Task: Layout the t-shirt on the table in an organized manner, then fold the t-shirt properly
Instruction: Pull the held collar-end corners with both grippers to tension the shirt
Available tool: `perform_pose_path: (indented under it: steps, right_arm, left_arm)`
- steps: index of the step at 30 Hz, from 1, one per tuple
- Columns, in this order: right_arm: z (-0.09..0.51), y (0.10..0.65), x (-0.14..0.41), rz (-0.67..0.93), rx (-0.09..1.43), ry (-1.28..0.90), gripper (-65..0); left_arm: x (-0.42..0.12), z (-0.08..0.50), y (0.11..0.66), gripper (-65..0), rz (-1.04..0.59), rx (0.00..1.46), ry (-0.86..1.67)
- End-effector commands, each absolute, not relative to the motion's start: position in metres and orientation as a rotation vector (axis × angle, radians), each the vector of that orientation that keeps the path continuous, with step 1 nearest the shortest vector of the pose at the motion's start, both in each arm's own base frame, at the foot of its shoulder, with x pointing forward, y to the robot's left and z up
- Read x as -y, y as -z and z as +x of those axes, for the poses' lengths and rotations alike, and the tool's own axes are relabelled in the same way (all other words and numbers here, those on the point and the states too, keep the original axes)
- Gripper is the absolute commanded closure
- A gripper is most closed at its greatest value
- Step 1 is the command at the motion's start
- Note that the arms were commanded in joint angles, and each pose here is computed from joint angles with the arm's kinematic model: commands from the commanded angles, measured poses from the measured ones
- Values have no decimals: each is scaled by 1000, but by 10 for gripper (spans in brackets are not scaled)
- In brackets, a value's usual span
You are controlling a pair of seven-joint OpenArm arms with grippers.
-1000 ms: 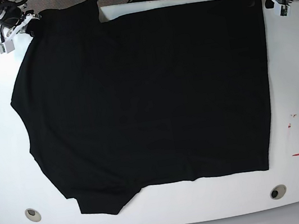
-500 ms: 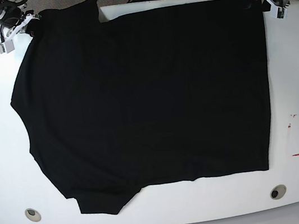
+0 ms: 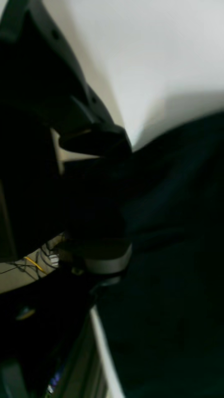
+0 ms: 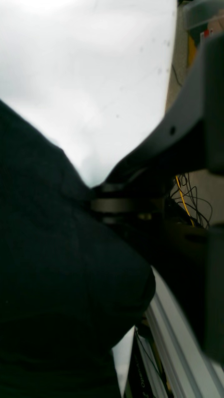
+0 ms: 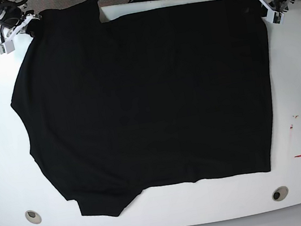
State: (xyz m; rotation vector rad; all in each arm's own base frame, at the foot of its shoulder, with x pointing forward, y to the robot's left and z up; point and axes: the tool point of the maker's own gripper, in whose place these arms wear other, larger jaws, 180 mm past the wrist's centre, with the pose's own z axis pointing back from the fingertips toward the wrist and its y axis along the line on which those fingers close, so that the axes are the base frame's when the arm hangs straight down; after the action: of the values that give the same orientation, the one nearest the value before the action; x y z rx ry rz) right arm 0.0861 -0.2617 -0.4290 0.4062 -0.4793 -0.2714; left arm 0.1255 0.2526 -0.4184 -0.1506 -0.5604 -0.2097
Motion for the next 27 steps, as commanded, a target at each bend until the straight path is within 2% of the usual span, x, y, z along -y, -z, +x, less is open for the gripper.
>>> perform_pose_path:
  steps: [1, 4, 7, 16, 19, 27]
  right_arm:
    - [70, 436, 266, 371, 397, 250, 0]
    - [70, 436, 266, 371, 397, 250, 0]
    - [70, 436, 266, 371, 397, 250, 0]
    - [70, 436, 266, 370, 398, 251, 0]
    - [70, 436, 266, 370, 398, 251, 0]
    - [70, 436, 266, 370, 398, 251, 0]
  left_arm:
    - [-251, 116, 424, -310, -147, 516, 218]
    - [-249, 115, 425, -243, -154, 515, 219]
    - [-248, 116, 425, -202, -155, 516, 218]
    - [-249, 124, 423, -184, -152, 535, 218]
    - [-249, 124, 423, -154, -152, 535, 218]
    - [-249, 126, 422, -3, -152, 540, 218]
